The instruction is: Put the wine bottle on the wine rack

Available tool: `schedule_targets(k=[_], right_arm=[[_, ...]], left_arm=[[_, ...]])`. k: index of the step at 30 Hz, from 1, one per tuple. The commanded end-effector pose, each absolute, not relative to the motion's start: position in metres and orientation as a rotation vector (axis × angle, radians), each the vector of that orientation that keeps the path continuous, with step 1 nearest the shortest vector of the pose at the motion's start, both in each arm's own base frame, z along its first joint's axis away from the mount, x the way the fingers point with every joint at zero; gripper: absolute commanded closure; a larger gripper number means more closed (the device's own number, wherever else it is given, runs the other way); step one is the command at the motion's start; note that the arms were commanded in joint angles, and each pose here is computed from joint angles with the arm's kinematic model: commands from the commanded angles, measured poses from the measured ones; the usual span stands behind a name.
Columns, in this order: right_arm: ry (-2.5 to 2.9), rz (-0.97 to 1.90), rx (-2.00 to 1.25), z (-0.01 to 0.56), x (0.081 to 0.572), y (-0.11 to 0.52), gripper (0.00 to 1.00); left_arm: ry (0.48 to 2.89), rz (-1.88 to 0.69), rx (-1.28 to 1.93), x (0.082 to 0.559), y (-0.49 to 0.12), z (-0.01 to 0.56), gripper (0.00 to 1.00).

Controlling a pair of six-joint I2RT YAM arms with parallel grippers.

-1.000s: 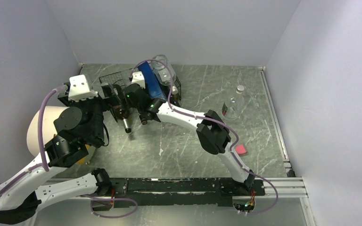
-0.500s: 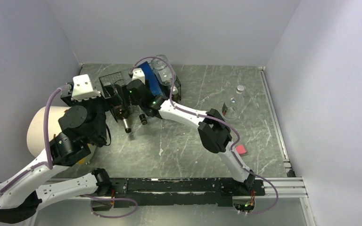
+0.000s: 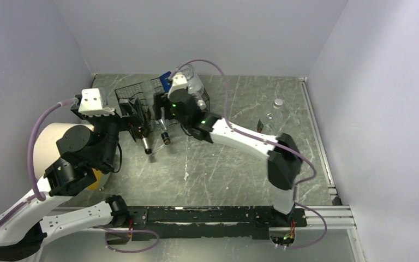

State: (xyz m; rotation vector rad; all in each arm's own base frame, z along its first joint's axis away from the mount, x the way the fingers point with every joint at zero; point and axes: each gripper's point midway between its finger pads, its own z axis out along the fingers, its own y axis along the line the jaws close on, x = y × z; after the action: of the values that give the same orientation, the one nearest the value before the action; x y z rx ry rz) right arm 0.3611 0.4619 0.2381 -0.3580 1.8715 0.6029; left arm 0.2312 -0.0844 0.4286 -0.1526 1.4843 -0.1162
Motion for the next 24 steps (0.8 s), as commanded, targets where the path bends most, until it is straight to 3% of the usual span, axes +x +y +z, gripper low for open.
schedule_targets(k=[1, 17, 24], right_arm=[[1.754, 0.617, -0.240, 0.295, 0.358, 0.417, 0.20], [1.839, -0.116, 0.111, 0.304, 0.355, 0.126, 0.18], [1.821, -0.313, 0.329, 0.297, 0.337, 0.047, 0.19]], left_arm=[[1.475, -0.204, -0.069, 0.232, -0.105, 0.435, 0.01], [1.579, -0.213, 0.151, 0.257, -0.174, 0.387, 0.01], [1.654, -0.316, 0.229, 0.273, -0.208, 0.354, 0.01]])
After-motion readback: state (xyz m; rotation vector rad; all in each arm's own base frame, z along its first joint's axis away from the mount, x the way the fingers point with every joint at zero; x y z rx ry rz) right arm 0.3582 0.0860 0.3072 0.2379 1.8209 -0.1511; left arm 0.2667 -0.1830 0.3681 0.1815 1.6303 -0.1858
